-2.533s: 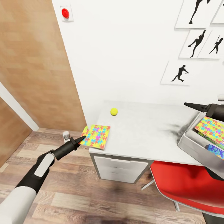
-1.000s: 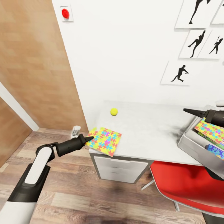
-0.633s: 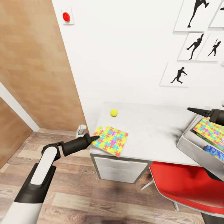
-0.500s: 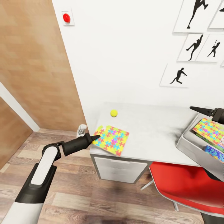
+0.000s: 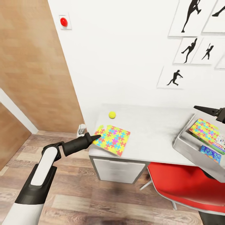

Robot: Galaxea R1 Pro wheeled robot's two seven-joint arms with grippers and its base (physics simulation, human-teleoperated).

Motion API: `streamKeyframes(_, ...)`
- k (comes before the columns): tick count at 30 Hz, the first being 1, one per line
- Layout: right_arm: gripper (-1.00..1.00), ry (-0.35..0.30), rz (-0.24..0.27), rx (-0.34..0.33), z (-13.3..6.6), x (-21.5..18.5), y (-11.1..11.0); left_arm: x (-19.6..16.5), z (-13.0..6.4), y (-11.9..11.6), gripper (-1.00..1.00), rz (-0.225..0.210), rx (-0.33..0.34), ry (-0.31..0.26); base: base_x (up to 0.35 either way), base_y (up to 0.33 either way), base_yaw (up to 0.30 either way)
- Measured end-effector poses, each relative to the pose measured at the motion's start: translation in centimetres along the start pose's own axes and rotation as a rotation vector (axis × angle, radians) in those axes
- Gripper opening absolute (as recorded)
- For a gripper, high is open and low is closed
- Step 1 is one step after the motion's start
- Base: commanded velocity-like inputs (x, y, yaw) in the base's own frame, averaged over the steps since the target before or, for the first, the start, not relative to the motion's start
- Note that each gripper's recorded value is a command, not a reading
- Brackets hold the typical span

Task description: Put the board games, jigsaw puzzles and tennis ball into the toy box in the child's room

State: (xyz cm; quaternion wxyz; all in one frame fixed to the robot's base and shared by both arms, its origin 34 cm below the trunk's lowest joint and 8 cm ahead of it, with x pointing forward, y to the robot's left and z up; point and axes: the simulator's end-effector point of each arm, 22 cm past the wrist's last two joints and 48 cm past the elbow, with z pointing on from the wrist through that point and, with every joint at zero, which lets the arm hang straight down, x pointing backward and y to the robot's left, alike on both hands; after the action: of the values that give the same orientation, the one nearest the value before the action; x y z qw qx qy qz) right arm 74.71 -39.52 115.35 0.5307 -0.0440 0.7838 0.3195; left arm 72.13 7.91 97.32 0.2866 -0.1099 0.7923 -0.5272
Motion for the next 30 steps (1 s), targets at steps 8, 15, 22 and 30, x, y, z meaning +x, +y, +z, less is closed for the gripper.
streamKeyframes(8,1.00,-0.020,0.000,0.007,-0.9,-1.4,0.2,-1.1,-1.0,-0.9,-1.00,-0.015,0.025,-0.023,0.000,0.000,-0.239)
streamKeyframes(15,1.00,-0.031,-0.001,0.017,-1.6,-2.3,0.4,-1.5,-1.6,-2.5,-1.00,-0.024,0.073,-0.030,0.000,0.000,-0.270)
streamKeyframes(22,1.00,-0.052,0.017,0.053,-2.9,-3.5,-0.8,-1.6,-1.9,-3.8,-1.00,-0.028,0.101,-0.032,0.000,0.000,-0.278)
streamKeyframes(30,1.00,-0.051,0.045,0.114,-5.0,-4.0,-2.9,-1.6,-2.2,-4.8,-1.00,-0.031,0.112,-0.031,0.000,0.000,-0.282)
